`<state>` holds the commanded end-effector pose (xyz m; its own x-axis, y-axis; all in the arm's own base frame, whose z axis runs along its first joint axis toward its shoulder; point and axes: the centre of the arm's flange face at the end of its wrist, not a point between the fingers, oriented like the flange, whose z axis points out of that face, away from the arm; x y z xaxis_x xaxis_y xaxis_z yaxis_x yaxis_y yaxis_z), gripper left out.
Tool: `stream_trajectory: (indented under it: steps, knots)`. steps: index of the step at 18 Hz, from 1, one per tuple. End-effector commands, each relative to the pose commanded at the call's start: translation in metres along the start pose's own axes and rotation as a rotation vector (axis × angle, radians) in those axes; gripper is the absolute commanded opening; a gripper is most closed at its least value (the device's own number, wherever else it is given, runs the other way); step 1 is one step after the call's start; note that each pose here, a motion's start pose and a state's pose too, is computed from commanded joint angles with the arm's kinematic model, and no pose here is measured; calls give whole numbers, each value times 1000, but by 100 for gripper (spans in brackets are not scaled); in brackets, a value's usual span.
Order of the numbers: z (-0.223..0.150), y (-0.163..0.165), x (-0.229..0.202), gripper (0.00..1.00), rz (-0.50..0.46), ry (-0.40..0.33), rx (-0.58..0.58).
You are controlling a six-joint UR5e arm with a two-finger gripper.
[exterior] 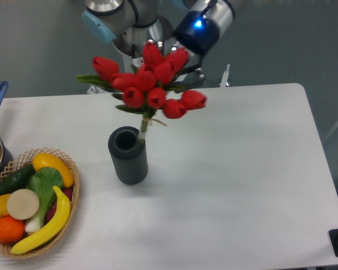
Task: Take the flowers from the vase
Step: 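Carry the held tulips away from the vase and lower them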
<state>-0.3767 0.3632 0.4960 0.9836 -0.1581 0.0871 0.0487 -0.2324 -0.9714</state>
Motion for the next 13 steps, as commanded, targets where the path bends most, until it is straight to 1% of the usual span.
stream_trajectory:
  steps: [4, 6, 9, 11, 12, 13]
  knots:
    - [1, 10, -25, 9, 45, -18, -23]
    - [-12, 16, -42, 9, 57, -67, -53]
    - [-23, 25, -55, 8, 90, -142, -145]
    - [-21, 42, -70, 8, 101, -167, -210]
    - [-19, 57, -82, 8, 96, -180, -257]
    - [-15, 79, -91, 9, 93, -190, -320]
